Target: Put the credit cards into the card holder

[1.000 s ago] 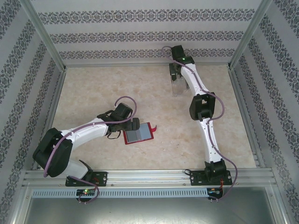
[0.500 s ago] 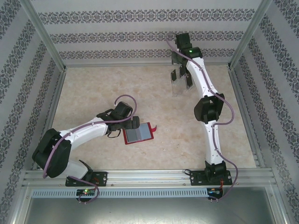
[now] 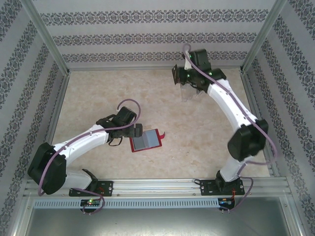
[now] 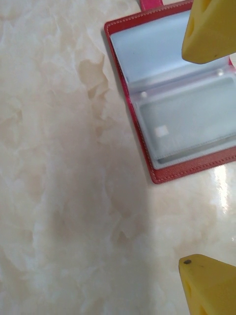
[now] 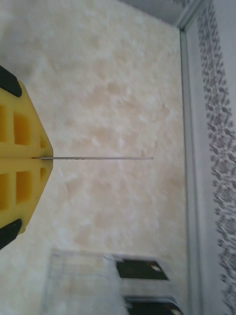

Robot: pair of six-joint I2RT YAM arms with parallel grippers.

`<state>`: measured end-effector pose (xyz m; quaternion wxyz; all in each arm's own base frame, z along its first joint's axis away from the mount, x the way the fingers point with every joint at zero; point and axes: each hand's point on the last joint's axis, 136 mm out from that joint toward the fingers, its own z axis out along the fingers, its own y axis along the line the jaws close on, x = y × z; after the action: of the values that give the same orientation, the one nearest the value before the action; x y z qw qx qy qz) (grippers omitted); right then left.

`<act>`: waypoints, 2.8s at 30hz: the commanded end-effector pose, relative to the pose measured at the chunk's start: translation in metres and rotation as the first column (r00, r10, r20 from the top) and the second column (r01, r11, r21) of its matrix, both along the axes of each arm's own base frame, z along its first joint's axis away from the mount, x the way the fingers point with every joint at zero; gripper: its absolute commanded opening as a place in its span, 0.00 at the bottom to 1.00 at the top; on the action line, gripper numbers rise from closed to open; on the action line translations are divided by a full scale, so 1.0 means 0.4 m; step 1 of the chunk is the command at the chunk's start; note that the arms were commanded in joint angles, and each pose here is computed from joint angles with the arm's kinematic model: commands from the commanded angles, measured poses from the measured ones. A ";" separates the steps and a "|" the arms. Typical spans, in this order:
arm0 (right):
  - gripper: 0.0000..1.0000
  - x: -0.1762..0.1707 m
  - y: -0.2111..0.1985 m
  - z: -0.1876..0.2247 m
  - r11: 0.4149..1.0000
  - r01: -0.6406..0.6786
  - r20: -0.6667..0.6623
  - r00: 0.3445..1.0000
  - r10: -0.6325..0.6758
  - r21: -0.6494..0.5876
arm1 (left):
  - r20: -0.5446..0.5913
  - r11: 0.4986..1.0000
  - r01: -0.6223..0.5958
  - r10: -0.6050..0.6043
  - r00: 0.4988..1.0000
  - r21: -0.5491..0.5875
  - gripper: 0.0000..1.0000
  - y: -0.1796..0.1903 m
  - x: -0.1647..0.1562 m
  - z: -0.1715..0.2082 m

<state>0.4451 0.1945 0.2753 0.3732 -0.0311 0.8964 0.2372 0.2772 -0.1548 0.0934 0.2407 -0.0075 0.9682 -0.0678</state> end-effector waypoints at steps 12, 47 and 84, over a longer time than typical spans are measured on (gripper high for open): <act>0.00 -0.365 0.136 -0.238 0.884 -0.108 -0.126 0.975 0.184 0.456 | -0.137 0.994 0.060 -0.047 0.989 0.096 1.00 0.009 -0.090 -0.082; 0.00 -0.516 0.314 -0.494 0.840 -0.183 -0.180 0.933 0.312 0.511 | -0.174 0.979 -0.041 0.077 0.982 0.199 1.00 0.074 -0.136 -0.186; 0.00 -0.504 0.379 -0.577 0.804 -0.144 -0.226 0.918 0.327 0.577 | -0.192 0.975 -0.051 0.093 0.977 0.214 1.00 0.093 -0.158 -0.196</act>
<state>0.2432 0.3390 0.0393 0.1791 0.0044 0.8364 0.5179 0.2316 -0.1332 0.0244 0.1679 -0.0288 0.9853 0.0094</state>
